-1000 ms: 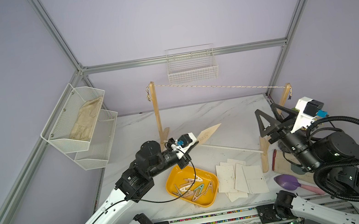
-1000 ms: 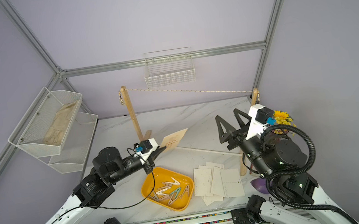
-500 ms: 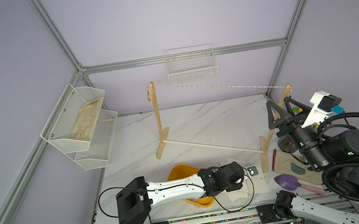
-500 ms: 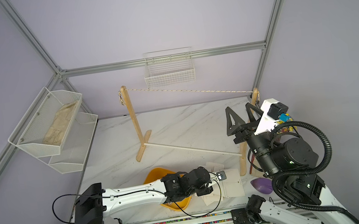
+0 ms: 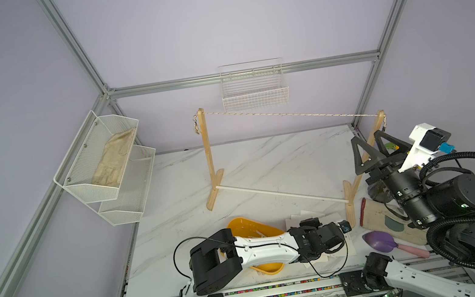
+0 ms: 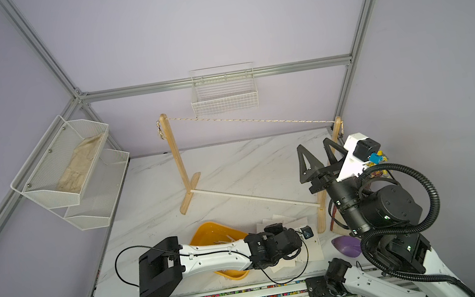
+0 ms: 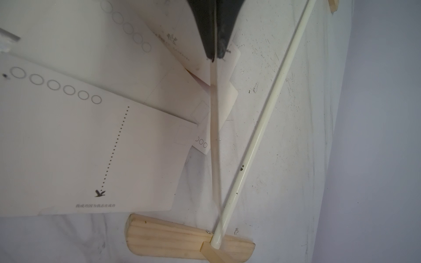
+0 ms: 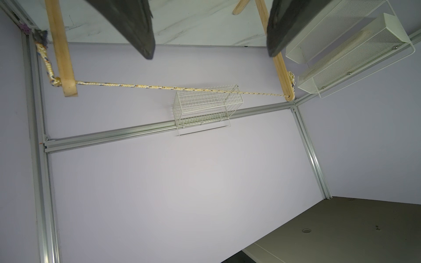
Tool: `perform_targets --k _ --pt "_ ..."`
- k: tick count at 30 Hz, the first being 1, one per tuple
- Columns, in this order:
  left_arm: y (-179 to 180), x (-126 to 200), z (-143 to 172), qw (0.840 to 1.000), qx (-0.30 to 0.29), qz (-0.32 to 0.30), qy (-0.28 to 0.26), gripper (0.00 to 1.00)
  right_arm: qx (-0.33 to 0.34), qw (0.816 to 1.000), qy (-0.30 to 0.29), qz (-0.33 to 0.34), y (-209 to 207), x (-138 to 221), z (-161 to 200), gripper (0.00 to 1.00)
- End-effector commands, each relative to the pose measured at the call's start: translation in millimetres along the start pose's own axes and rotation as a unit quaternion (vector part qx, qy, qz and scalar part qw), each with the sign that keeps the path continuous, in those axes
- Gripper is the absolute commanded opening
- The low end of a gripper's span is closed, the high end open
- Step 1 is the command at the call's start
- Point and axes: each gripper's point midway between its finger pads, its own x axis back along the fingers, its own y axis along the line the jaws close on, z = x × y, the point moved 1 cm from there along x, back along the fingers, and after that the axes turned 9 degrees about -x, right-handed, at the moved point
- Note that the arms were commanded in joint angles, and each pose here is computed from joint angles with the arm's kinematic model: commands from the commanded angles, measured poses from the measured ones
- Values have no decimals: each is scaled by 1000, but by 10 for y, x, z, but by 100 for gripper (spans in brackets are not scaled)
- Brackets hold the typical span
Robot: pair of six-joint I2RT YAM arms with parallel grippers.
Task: Remove the postcards from the strings
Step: Place the postcard on the postcard, then reset both arms
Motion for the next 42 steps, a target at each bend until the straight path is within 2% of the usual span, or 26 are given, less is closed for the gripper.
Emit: perform_targets --k 1,3,5,7,10,14,20,23,26,28,31,33,37,40,42 --pt "293 55 -305 998 13 -48 -33 0 -3 1000 -5 -12 24 33 -31 78" --pt "234 -9 -274 998 0 -52 -24 1 0 1000 -6 -13 24 51 -49 78" --pt "188 -47 -250 998 -7 -52 -19 7 2 1000 -10 -13 17 70 -77 78" --pt "169 -54 -253 998 -7 -51 -20 26 4 1000 -12 -13 13 80 -92 78" --pt "179 -34 -269 998 -6 -49 -24 39 5 1000 -12 -11 10 75 -88 78" --pt "260 67 -312 998 5 -46 -39 46 9 1000 -10 -11 21 47 -72 78" --pt "575 553 -379 993 49 -26 -102 54 10 1000 -1 -14 65 -28 -8 79" --pt "929 920 -274 984 113 -28 -137 60 17 999 19 -34 131 -48 96 79" --pt "1459 1343 61 961 208 -43 -176 65 31 996 66 -59 197 -55 331 81" --pt "1893 1755 420 937 267 -77 -210 74 34 991 107 -77 234 -60 583 82" --pt "2318 2159 1036 907 327 -140 -226 90 39 977 182 -100 263 -90 1145 84" --pt "2487 2326 1469 891 352 -196 -210 100 44 965 235 -107 234 -108 1599 86" --pt "2620 2475 2310 857 393 -301 -144 100 57 953 286 -82 -14 -139 2453 89" --pt "2620 2452 2901 820 438 -359 -88 100 88 955 278 -57 -263 -167 2919 92" --pt "2570 2360 3371 782 484 -391 -30 100 115 958 264 -16 -515 -236 3141 93"
